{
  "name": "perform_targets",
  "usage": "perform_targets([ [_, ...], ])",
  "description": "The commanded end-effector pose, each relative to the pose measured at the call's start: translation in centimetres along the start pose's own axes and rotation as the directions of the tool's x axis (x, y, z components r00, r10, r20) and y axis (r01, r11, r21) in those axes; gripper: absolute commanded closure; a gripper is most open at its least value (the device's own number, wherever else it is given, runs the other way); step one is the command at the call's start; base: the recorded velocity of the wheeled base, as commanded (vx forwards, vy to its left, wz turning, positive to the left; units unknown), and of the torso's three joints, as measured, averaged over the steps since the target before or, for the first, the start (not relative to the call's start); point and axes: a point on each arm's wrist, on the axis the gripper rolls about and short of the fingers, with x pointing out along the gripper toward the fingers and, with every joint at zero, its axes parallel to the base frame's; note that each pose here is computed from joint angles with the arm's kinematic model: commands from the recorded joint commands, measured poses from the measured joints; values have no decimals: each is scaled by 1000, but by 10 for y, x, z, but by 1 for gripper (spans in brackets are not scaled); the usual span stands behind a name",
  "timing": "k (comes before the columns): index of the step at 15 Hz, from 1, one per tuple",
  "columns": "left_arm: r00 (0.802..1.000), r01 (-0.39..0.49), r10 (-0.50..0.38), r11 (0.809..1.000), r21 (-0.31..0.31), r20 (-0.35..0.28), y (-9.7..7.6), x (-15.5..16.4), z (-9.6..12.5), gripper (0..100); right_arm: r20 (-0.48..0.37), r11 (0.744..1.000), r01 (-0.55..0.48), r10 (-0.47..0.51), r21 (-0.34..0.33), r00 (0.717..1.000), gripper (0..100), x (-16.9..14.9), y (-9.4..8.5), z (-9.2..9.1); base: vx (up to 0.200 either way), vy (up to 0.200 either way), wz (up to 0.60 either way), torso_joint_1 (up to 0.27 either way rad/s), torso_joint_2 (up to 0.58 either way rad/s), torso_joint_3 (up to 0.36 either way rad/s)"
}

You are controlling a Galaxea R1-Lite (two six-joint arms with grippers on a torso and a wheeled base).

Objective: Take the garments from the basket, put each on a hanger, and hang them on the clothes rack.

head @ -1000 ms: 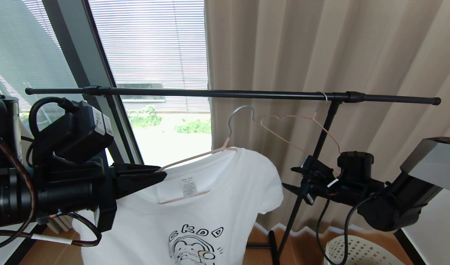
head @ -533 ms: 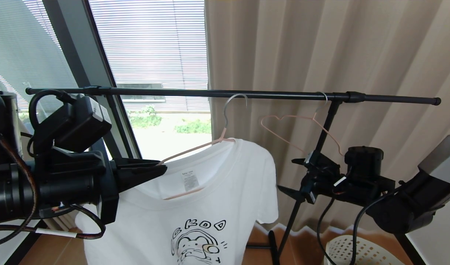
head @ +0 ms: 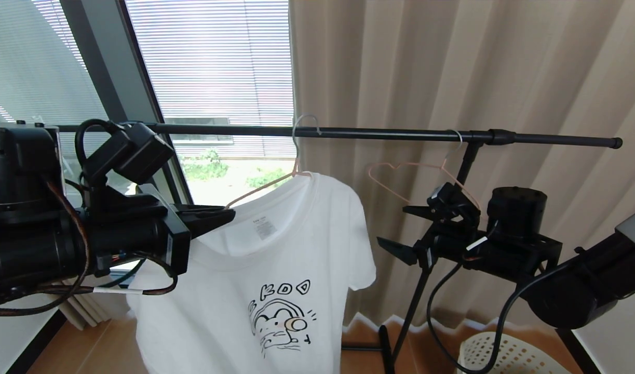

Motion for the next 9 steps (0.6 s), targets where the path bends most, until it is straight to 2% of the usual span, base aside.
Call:
perform_targets([
  [1, 999, -20, 18, 999, -48, -30, 6, 16, -5, 100, 24, 1000, 2, -2, 5, 1000, 0, -2, 1, 8, 0, 0, 0, 0, 0, 0],
  [3, 998, -47, 43, 993, -105, -39, 11, 25, -4, 100, 21, 1000, 1, -1, 6, 1000, 0, -1, 1, 7, 0, 0, 0, 0, 0, 0],
  [9, 997, -76, 71, 974, -212, -32, 26, 41, 3, 100, 18, 1000, 2, -2, 7, 1000, 0, 1, 0, 6, 0, 0, 0, 0, 0, 0],
])
